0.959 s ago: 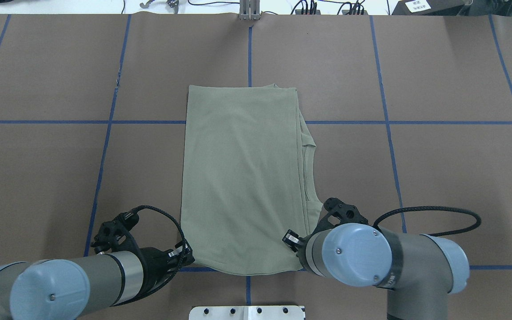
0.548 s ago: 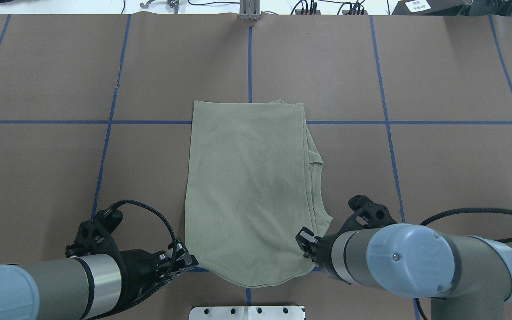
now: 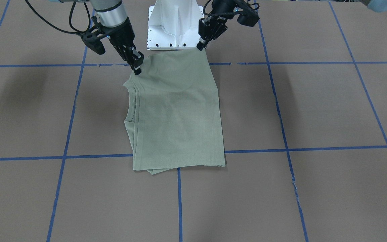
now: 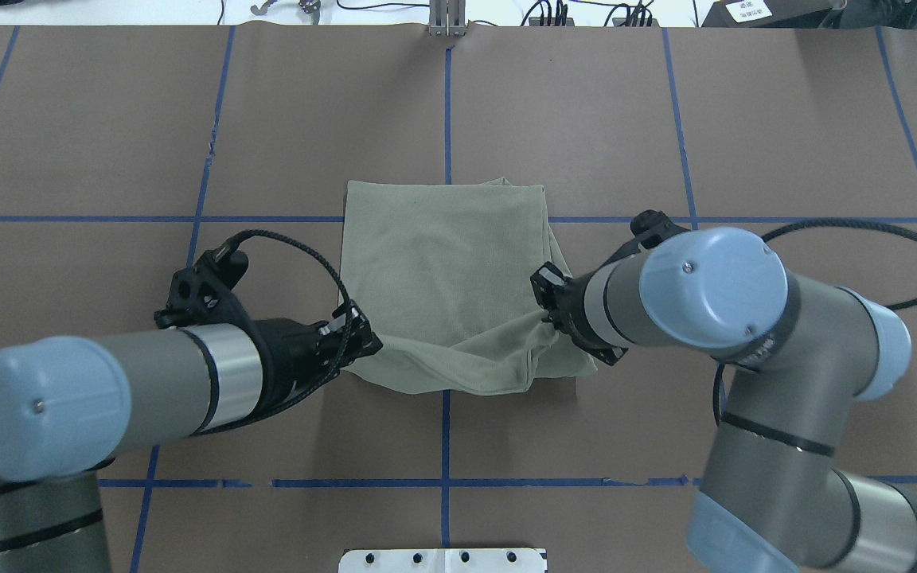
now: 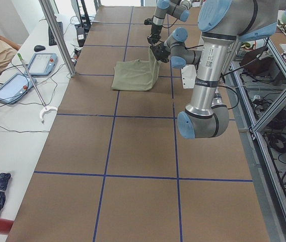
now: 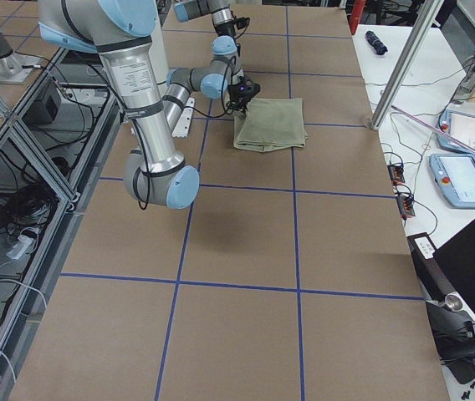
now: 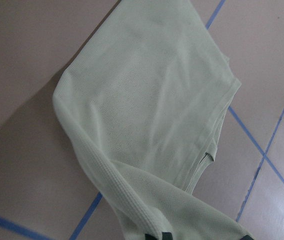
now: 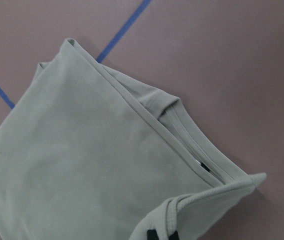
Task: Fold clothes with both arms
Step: 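Lift the near edge with both grippers and fold it away from the robot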
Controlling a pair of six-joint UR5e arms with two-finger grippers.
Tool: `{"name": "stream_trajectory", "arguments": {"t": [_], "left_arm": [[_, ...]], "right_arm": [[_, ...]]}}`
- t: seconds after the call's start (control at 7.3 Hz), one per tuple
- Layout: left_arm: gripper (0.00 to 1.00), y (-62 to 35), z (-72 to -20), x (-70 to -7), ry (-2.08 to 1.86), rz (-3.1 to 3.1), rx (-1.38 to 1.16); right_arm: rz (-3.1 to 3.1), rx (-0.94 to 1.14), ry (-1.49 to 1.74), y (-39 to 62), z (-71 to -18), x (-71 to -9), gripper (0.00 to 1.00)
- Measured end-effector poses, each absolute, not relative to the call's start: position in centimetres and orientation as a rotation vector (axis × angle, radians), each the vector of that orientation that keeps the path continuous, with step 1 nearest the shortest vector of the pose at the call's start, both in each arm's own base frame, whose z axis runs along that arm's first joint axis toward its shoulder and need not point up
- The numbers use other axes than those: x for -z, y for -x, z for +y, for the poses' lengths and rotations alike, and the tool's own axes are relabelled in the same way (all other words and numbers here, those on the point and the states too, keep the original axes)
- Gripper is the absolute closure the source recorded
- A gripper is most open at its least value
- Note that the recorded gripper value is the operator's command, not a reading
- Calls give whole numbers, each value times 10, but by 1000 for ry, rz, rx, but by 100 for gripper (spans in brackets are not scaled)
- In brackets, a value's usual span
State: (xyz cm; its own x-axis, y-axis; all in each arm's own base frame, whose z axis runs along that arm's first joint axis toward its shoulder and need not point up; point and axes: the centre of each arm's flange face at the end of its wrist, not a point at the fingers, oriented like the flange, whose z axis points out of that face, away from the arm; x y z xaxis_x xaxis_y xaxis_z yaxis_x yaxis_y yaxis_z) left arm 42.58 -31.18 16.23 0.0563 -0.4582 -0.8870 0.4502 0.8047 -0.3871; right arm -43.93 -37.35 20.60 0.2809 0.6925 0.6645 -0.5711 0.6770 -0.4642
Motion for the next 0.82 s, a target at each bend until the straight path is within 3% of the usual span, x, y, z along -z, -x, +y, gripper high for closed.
{"name": "stream_trajectory", "arguments": {"t": [0.41,0.82], "left_arm": [[100,-441,-405,-197,-153,1247,692],[100,-454,-452,-223,-213,1213,699]], "right_arm": [[-923,-876,97,465,-456,-202,100],[-947,-889,81,493,-501,-223,100]]}}
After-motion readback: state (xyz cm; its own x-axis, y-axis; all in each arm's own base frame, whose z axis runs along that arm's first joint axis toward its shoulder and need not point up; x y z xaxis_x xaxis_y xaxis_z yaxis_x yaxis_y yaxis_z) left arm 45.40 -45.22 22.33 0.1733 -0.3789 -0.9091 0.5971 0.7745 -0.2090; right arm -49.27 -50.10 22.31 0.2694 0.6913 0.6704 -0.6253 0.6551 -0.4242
